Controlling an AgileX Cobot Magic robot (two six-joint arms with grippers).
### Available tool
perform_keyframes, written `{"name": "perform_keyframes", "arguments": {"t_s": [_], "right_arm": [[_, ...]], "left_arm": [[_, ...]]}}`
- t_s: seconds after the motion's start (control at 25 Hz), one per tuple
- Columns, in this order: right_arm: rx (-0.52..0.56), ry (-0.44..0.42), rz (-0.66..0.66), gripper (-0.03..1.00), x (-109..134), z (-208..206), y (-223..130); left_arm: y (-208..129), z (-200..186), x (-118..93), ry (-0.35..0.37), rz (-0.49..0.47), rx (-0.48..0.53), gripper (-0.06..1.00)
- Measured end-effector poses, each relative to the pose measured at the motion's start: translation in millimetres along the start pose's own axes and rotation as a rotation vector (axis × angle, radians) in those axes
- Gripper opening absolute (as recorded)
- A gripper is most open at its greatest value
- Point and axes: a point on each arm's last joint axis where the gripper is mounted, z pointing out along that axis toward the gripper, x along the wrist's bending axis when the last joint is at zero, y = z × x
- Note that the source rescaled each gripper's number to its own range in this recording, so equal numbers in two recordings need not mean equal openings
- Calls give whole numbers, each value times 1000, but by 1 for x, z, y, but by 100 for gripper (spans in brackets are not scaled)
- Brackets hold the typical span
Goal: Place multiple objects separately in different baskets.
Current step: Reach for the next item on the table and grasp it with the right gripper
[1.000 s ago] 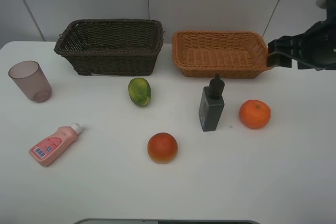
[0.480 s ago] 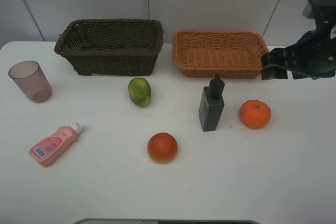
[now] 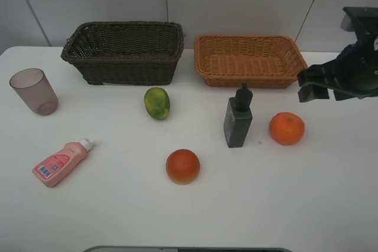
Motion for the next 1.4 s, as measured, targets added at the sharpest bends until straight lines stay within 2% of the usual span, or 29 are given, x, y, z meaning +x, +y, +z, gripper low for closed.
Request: {"name": "perform_keyframes", "arguments": {"t_s": [0.12,0.4,1.08,1.16,1.28,1.4], "right_arm": [[20,-3,-1,53,0,2,-1],[159,-21,-13,53,2,22,-8],[215,5,-14,53,12,33,-6],[207,4,6,57,13,32,-4],[195,2,37,71,13,32,-2],[175,6,50,76,13,32,0]], "left_arm": [[0,0,0,0,0,0,92],[0,0,0,0,0,0,92],[0,0,0,0,0,-1,92],[0,0,0,0,0,-1,92],[0,0,0,0,0,-1,92],[0,0,0,0,0,-1,92]]}}
